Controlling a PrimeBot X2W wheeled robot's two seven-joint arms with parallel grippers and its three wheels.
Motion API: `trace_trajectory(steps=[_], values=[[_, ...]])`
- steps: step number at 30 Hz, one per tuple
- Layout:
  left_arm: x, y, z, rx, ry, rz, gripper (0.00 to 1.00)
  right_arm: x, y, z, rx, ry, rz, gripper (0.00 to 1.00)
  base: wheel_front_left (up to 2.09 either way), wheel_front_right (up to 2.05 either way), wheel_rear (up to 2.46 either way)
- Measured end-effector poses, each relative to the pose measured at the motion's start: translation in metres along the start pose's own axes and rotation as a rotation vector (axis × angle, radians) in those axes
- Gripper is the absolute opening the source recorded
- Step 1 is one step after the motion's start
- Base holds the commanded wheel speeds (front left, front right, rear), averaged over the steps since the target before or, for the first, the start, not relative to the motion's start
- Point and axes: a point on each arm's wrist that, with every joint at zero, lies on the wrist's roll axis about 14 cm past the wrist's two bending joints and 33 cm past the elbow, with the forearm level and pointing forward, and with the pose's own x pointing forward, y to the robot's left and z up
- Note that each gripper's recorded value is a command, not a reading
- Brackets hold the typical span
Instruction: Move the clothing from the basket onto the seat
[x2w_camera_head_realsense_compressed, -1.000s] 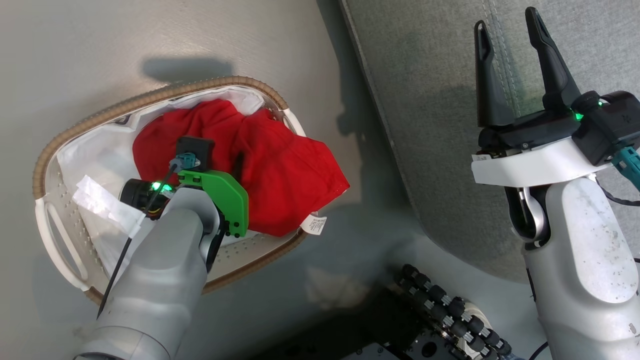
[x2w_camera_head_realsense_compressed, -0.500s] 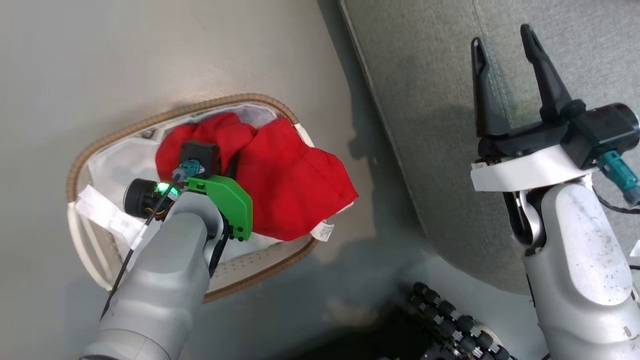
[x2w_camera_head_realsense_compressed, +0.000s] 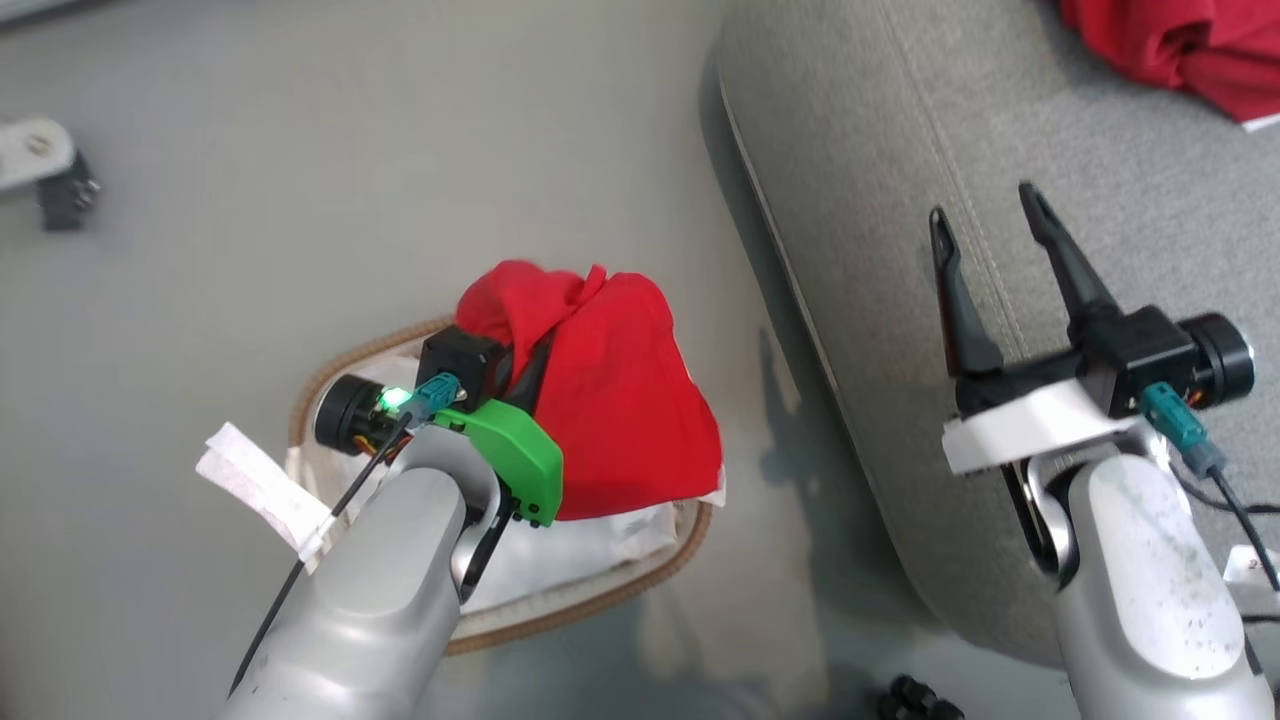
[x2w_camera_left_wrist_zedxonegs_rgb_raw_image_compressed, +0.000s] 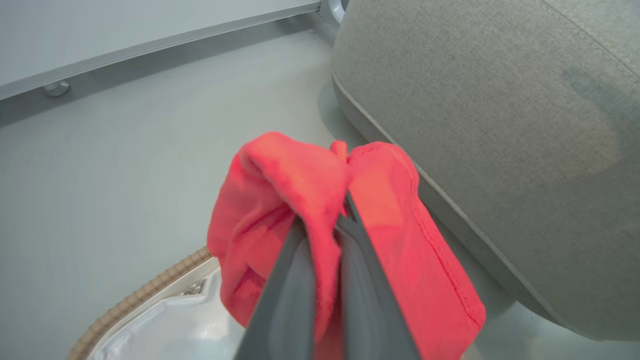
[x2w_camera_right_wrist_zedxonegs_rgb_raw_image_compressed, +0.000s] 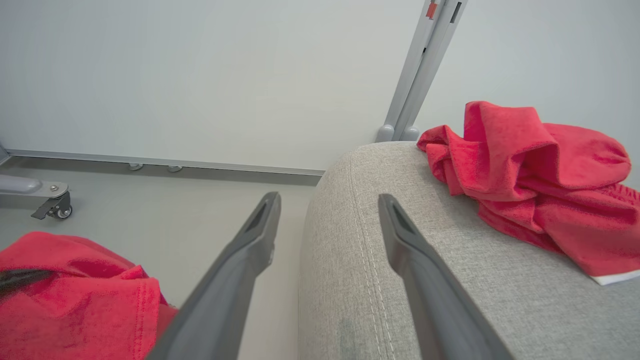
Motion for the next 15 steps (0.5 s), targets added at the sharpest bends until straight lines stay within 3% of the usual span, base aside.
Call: trace_trajectory(steps=[15], values=[[-0.092,-0.037,0.185,0.407,-0.445,0.006,0.0,-0.048,0.034,0.058,0.034,-0.119,0.083,1.0,0.0,0.0,0.0]])
